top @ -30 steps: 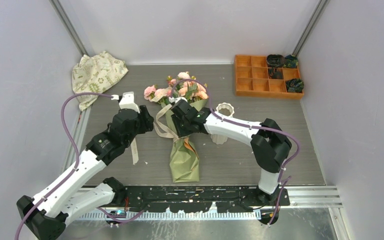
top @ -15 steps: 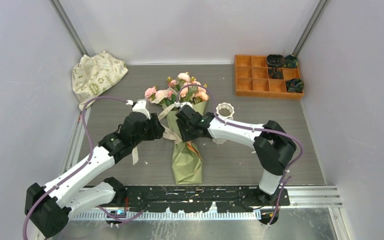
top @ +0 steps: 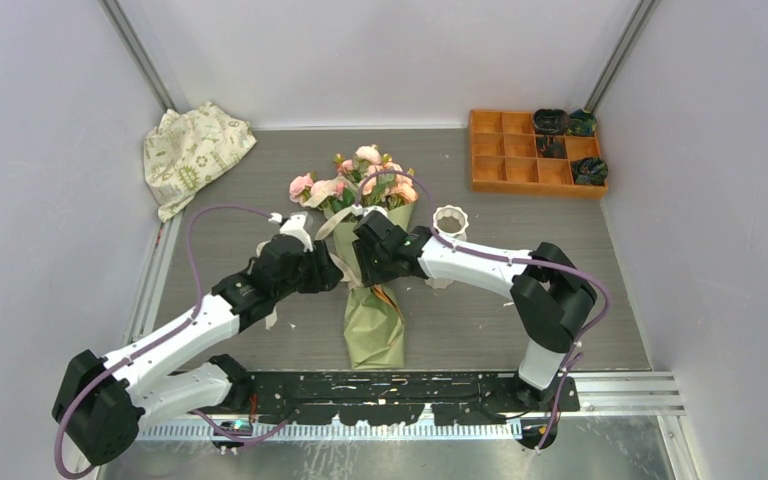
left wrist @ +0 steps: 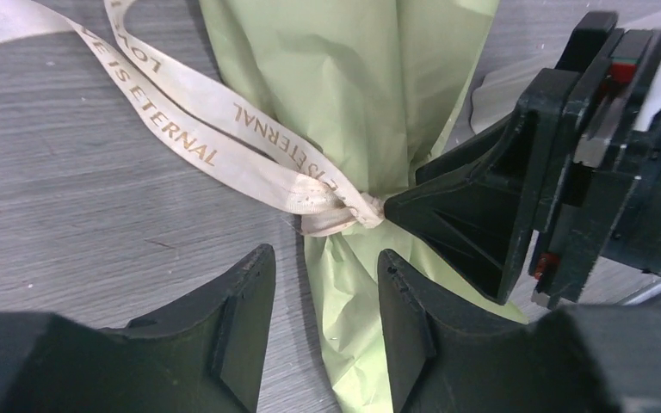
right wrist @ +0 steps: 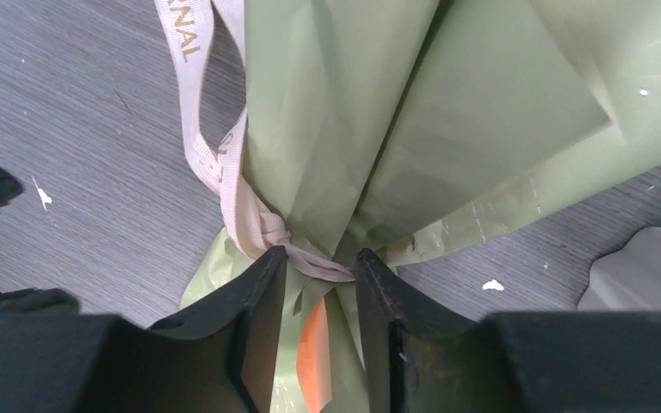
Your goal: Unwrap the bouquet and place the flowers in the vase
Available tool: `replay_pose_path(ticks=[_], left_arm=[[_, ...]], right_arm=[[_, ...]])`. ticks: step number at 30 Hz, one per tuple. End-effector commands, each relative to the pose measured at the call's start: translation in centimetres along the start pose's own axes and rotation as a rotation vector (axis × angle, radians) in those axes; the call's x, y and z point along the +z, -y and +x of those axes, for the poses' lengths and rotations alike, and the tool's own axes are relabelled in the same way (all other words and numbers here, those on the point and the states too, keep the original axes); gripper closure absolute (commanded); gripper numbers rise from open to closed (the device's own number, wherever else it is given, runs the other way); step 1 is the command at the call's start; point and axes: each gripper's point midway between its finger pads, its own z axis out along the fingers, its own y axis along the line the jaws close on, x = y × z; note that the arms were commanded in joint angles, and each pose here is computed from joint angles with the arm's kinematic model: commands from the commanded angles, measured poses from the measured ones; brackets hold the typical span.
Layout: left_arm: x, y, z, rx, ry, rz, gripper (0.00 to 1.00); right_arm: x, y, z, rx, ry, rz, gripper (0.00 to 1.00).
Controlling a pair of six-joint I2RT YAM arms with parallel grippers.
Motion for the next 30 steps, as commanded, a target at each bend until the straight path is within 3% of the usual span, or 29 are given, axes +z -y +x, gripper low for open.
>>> replay_pose_path(ticks=[1, 7, 13, 30], left_arm=[[0.7, 1.6, -0.3, -0.020, 0.022, 0.069, 0.52], [1.7, 1.5, 0.3, -0.017, 0.004, 0.059, 0.53], [2.2, 1.4, 0.8, -0.012, -0.009, 0.052, 0.54], [2.1, 0.7, 1.0, 0.000, -0.011, 0.023, 0.54]], right_arm=[[-1.8, -1.2, -1.2, 0.027, 0.049, -0.057, 0.55], [-2.3, -0.8, -0.7, 0.019, 0.048, -0.046, 0.50], [-1.2, -0.2, -0.1, 0.010, 0.026, -0.015, 0.60], [0.2, -0.8, -2.4, -0.045, 0.035, 0.014, 0.61]])
